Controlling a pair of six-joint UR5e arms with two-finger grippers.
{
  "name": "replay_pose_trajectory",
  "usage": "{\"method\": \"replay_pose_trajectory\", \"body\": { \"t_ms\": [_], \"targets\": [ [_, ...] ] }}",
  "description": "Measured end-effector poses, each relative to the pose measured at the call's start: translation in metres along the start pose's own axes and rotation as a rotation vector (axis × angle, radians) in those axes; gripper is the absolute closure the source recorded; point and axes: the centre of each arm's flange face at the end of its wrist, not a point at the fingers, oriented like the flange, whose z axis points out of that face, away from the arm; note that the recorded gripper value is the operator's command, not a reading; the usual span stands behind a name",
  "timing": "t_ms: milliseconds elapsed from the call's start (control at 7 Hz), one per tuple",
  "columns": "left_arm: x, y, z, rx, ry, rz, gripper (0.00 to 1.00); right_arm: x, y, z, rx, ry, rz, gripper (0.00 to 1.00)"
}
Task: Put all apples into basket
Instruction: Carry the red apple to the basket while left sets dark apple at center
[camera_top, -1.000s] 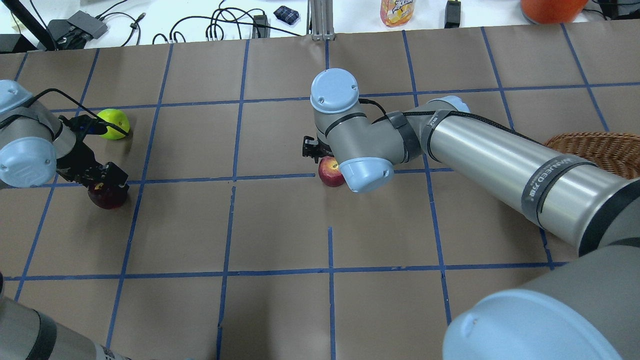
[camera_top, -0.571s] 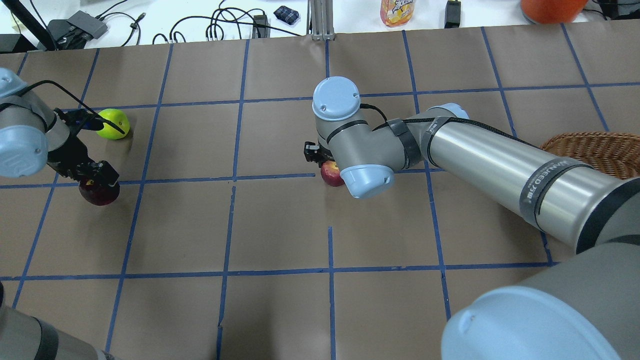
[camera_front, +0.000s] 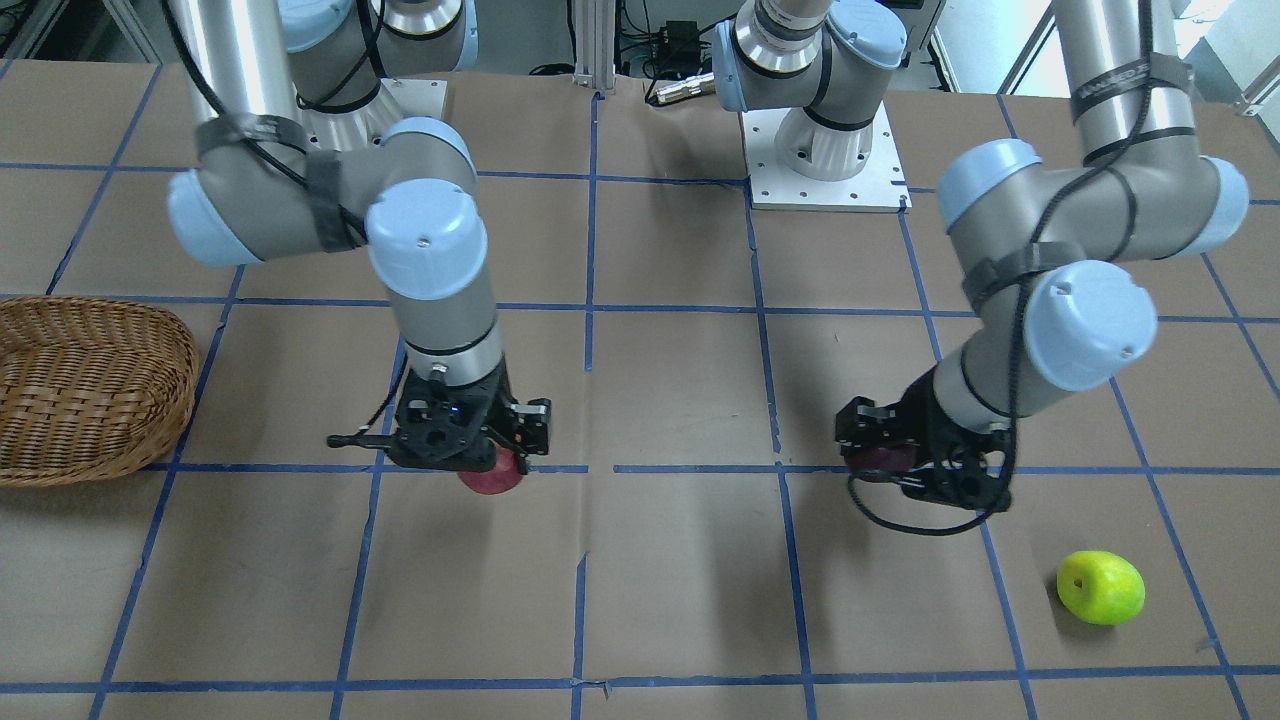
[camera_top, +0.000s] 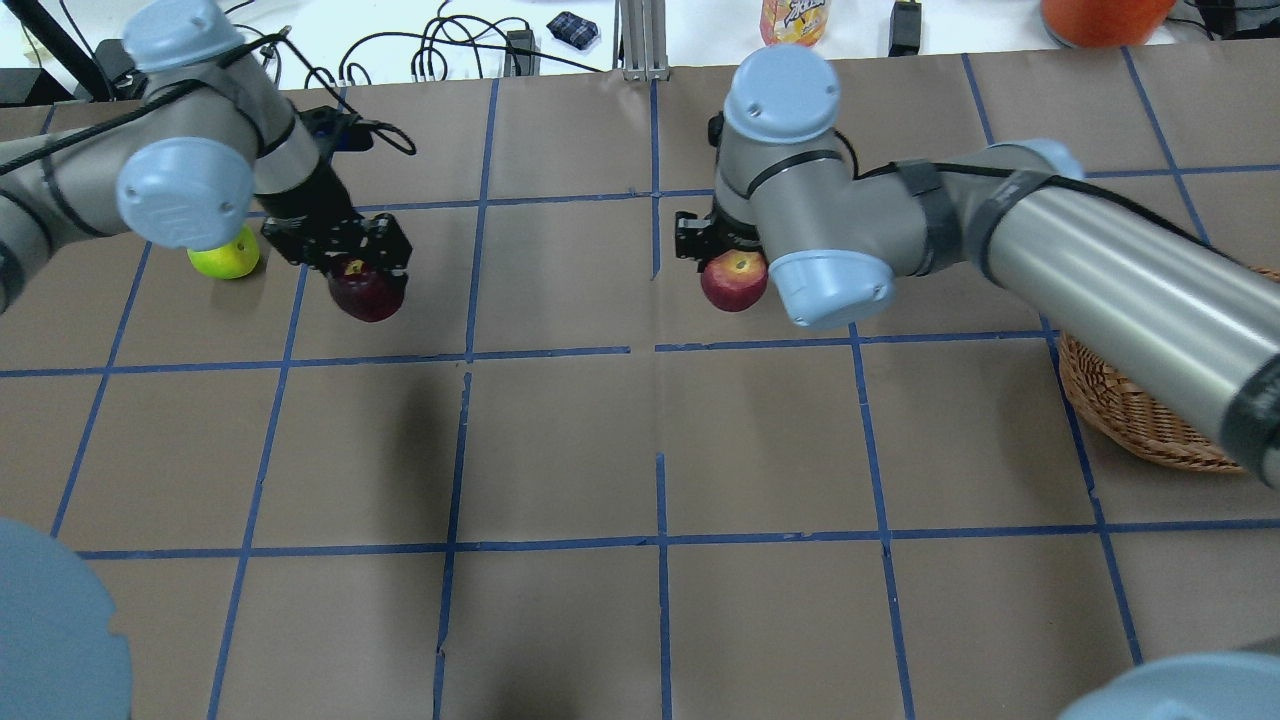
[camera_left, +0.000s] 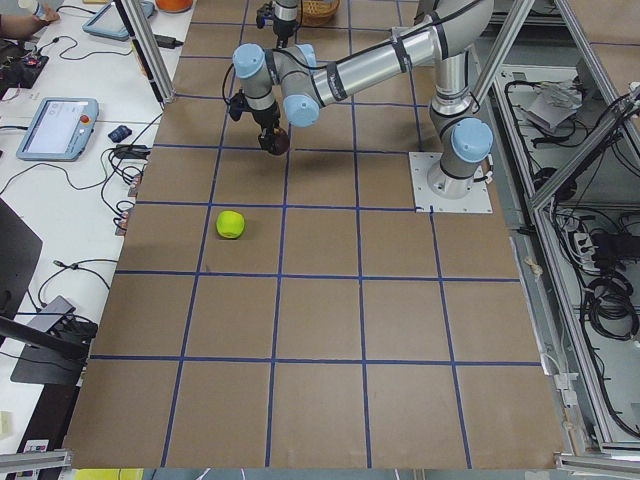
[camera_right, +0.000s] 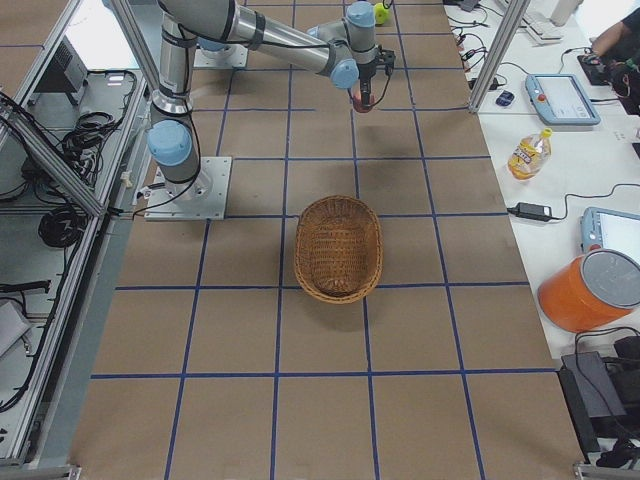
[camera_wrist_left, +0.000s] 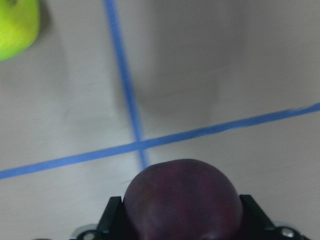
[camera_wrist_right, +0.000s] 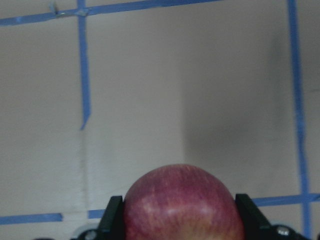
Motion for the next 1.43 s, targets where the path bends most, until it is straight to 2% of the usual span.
{"method": "replay_pose_trajectory", "body": {
  "t_ms": [143, 429, 571, 714, 857, 1000, 1143, 1286, 1429],
  "targets": [
    [0.055, -0.004, 0.013, 0.012, 0.043, -0.064, 1.00, 0.063, -0.007, -0.020, -0.018, 0.018, -0.031, 0.63],
    [0.176, -0.004, 0.054, 0.041, 0.137, -0.160, 1.00, 0.189, -0.004, -0.033, -0.052, 0.062, -0.096, 0.63],
    [0.217, -0.006, 0.081, 0.064, 0.158, -0.201, 0.87, 0.254, 0.002, -0.030, -0.076, 0.084, -0.103, 0.63],
    [0.236, -0.010, 0.098, 0.084, 0.171, -0.236, 0.03, 0.323, 0.011, -0.028, -0.094, 0.093, -0.115, 0.61],
    [0.244, -0.009, 0.108, 0.092, 0.163, -0.256, 0.00, 0.391, 0.023, -0.029, -0.097, 0.092, -0.125, 0.49],
    [0.243, -0.008, 0.111, 0.105, 0.130, -0.263, 0.00, 0.446, 0.036, -0.034, -0.079, 0.086, -0.145, 0.09],
    [0.239, -0.009, 0.107, 0.123, 0.102, -0.266, 0.00, 0.488, 0.047, -0.036, -0.049, 0.087, -0.174, 0.00],
    [0.232, -0.012, 0.088, 0.142, 0.095, -0.268, 0.00, 0.518, 0.053, -0.031, -0.023, 0.097, -0.199, 0.00],
    [0.207, -0.020, 0.049, 0.146, 0.093, -0.270, 0.00, 0.534, 0.055, -0.022, -0.010, 0.097, -0.220, 0.00]
  ]
}}
